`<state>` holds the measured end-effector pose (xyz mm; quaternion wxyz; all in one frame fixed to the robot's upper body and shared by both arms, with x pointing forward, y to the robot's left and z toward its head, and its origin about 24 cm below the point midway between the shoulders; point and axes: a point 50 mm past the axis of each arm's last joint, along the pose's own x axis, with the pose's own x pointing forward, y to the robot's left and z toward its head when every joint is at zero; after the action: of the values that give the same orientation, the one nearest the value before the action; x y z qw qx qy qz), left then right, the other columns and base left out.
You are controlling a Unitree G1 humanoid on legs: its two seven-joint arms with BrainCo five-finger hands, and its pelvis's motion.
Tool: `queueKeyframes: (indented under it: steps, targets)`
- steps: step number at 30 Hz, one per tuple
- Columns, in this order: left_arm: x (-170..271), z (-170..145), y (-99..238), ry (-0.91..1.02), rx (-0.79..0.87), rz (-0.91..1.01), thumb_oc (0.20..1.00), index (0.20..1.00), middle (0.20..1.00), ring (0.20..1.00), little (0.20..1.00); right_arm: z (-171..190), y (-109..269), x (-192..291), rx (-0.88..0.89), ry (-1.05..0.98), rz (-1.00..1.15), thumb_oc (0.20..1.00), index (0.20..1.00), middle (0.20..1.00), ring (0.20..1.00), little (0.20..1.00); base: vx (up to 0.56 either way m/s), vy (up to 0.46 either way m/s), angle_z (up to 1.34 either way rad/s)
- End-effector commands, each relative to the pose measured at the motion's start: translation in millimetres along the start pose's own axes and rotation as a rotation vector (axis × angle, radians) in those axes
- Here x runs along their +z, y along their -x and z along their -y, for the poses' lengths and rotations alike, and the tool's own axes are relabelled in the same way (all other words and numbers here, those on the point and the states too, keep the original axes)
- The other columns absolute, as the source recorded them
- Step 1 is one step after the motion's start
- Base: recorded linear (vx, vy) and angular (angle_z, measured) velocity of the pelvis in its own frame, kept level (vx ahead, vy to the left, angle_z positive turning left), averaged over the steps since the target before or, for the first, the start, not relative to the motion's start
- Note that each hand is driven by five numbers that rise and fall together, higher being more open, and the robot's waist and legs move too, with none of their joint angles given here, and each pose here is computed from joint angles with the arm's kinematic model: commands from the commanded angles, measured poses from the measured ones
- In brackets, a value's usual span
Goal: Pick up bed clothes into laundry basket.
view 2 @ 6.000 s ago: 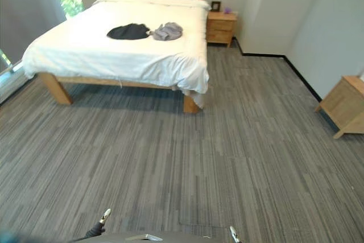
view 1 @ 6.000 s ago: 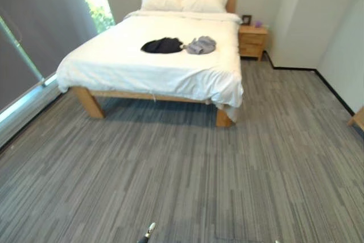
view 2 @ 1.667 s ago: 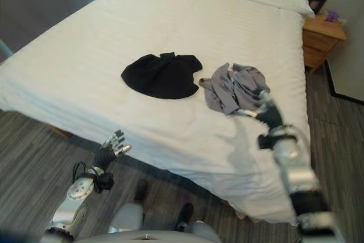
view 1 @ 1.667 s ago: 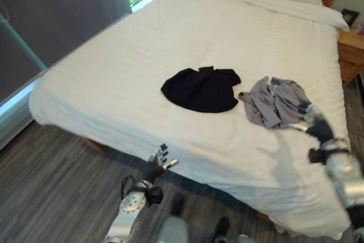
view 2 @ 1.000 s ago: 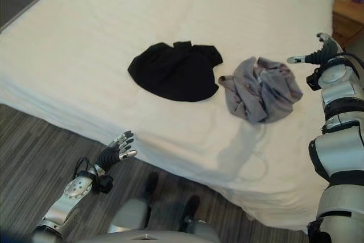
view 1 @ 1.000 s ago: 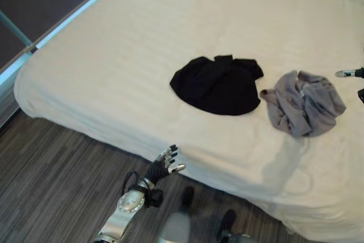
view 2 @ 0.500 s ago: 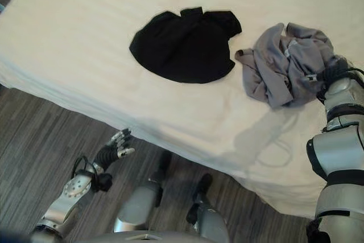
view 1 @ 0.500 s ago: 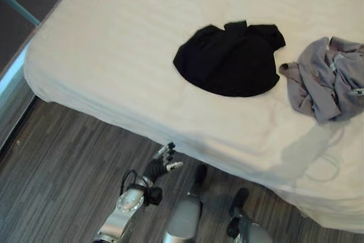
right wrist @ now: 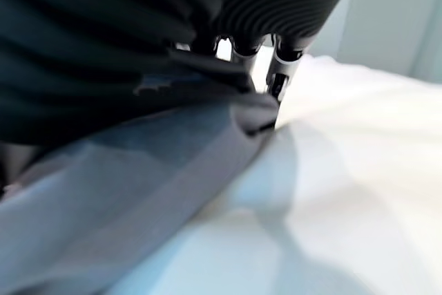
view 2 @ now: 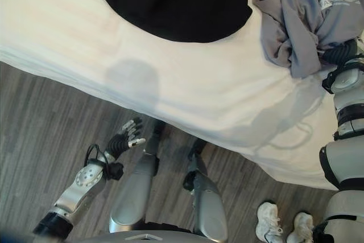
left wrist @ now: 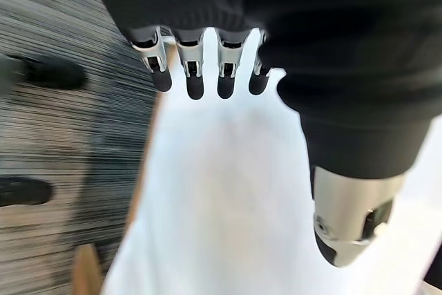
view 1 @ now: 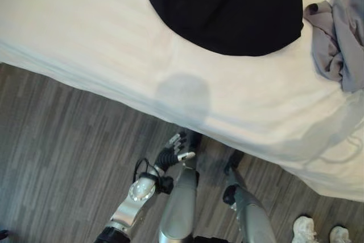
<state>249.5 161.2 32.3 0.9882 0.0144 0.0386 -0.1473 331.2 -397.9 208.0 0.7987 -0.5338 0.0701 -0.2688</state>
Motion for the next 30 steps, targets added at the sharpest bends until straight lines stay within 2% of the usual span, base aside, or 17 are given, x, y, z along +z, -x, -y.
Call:
queueKeyframes:
  steps: [1,3,5,6,7,9,10,12,14,16,20,26,29,30]
  targets:
    - [38,-15,11,-0.012,0.047,0.181,1.0,1.0,1.0,1.0,1.0,-122,56,-7,0.455,0.023,0.081,0.2,0.2,0.2,0.2,0.2,0.05,0.026,0.04]
    - [45,-26,15,-0.024,0.082,0.206,1.0,1.0,1.0,1.0,1.0,-130,69,-11,0.493,-0.004,0.097,0.2,0.2,0.2,0.2,0.2,0.04,0.028,0.03]
    - [63,-49,28,-0.059,0.147,0.259,1.0,1.0,1.0,1.0,1.0,-144,97,-24,0.588,-0.017,0.116,0.2,0.2,0.2,0.2,0.2,0.07,0.033,0.03]
    - [81,-63,36,-0.108,0.179,0.313,1.0,1.0,1.0,1.0,1.0,-162,123,-45,0.686,-0.016,0.067,0.2,0.2,0.2,0.2,0.2,0.04,0.017,0.01]
    - [81,-63,36,-0.109,0.178,0.313,1.0,1.0,1.0,1.0,1.0,-162,124,-45,0.686,-0.017,0.067,0.2,0.2,0.2,0.2,0.2,0.06,0.003,-0.02]
    - [118,-81,46,-0.252,0.21,0.402,1.0,1.0,1.0,1.0,1.0,-192,168,-76,0.82,-0.067,-0.062,0.2,0.2,0.2,0.2,0.2,0.06,0.006,-0.04]
    - [118,-81,46,-0.253,0.209,0.403,1.0,1.0,1.0,1.0,1.0,-192,168,-76,0.82,-0.068,-0.062,0.2,0.2,0.2,0.2,0.2,0.05,0.001,0.05]
    - [154,-90,53,-0.42,0.223,0.48,1.0,1.0,1.0,1.0,1.0,-218,204,-93,0.889,-0.188,-0.212,0.2,0.2,0.2,0.2,0.2,0.05,-0.013,0.1]
    - [166,-91,51,-0.457,0.221,0.509,1.0,1.0,1.0,1.0,1.0,-225,211,-92,0.899,-0.231,-0.241,0.2,0.2,0.2,0.2,0.2,0.04,-0.009,0.12]
    - [197,-92,43,-0.588,0.22,0.582,1.0,1.0,1.0,1.0,1.0,-238,226,-88,0.917,-0.351,-0.303,0.2,0.2,0.2,0.2,0.2,0.06,-0.022,0.15]
    - [217,-93,25,-0.654,0.214,0.606,1.0,1.0,1.0,1.0,1.0,-247,237,-81,0.964,-0.376,-0.295,0.2,0.2,0.2,0.2,0.2,0.02,-0.01,0.04]
    - [257,-108,-35,-0.868,0.274,0.485,1.0,1.0,1.0,1.0,1.0,-254,234,-65,0.972,-0.429,-0.279,0.2,0.2,0.2,0.2,0.2,0.02,-0.005,-0.02]
    - [268,-123,-57,-0.801,0.34,0.415,1.0,1.0,1.0,1.0,1.0,-260,234,-55,0.982,-0.459,-0.272,0.2,0.2,0.2,0.2,0.2,0.02,-0.002,-0.14]
    - [284,-129,-68,-0.843,0.401,0.378,1.0,1.0,1.0,1.0,1.0,-262,235,-50,0.997,-0.455,-0.251,0.2,0.2,0.2,0.2,0.2,0.01,0.018,-0.26]
